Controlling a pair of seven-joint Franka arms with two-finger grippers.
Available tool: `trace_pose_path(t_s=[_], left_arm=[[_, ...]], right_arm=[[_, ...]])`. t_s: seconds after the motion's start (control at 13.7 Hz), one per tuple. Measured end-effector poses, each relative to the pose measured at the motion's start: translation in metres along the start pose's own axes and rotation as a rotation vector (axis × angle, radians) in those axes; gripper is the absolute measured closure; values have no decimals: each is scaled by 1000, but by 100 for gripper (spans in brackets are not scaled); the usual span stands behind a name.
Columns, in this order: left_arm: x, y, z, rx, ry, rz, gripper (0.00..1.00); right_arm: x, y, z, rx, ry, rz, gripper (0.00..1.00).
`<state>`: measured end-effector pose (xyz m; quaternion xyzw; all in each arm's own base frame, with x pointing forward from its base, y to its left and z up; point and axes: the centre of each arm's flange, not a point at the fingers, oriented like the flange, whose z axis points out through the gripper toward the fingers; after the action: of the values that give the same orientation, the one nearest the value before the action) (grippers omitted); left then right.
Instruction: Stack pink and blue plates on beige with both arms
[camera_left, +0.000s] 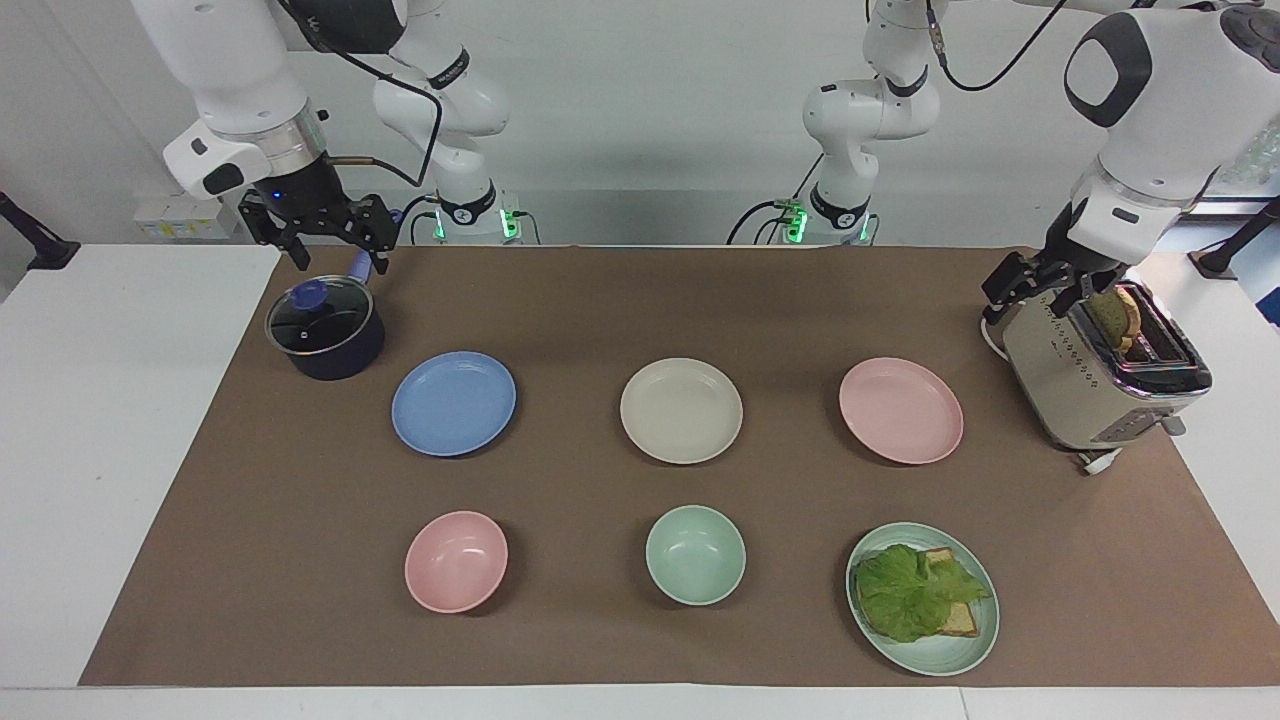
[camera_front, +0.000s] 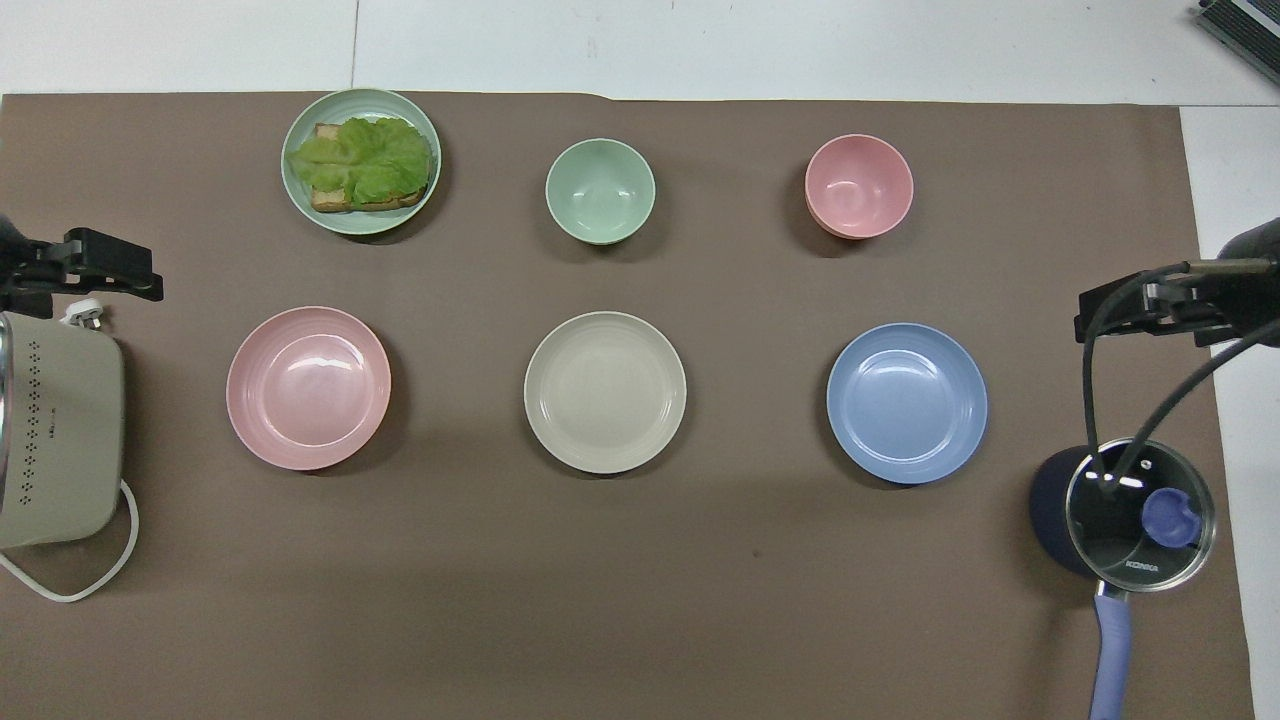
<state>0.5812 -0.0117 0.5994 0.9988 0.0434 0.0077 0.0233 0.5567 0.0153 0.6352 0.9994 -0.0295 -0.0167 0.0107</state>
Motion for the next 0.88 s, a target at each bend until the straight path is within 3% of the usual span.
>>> trace_pose_path(t_s=[0.58,0.73,0.88], left_arm=[[0,-17,9,3,-19,-35,0],[-2,-43,40,6,-62,-77,0],[-2,-64,94,7,-62,-108,0]], right_arm=[[0,0,0,0,0,1,0],[0,2,0,0,0,3,0],[0,2,0,0,0,4,0]])
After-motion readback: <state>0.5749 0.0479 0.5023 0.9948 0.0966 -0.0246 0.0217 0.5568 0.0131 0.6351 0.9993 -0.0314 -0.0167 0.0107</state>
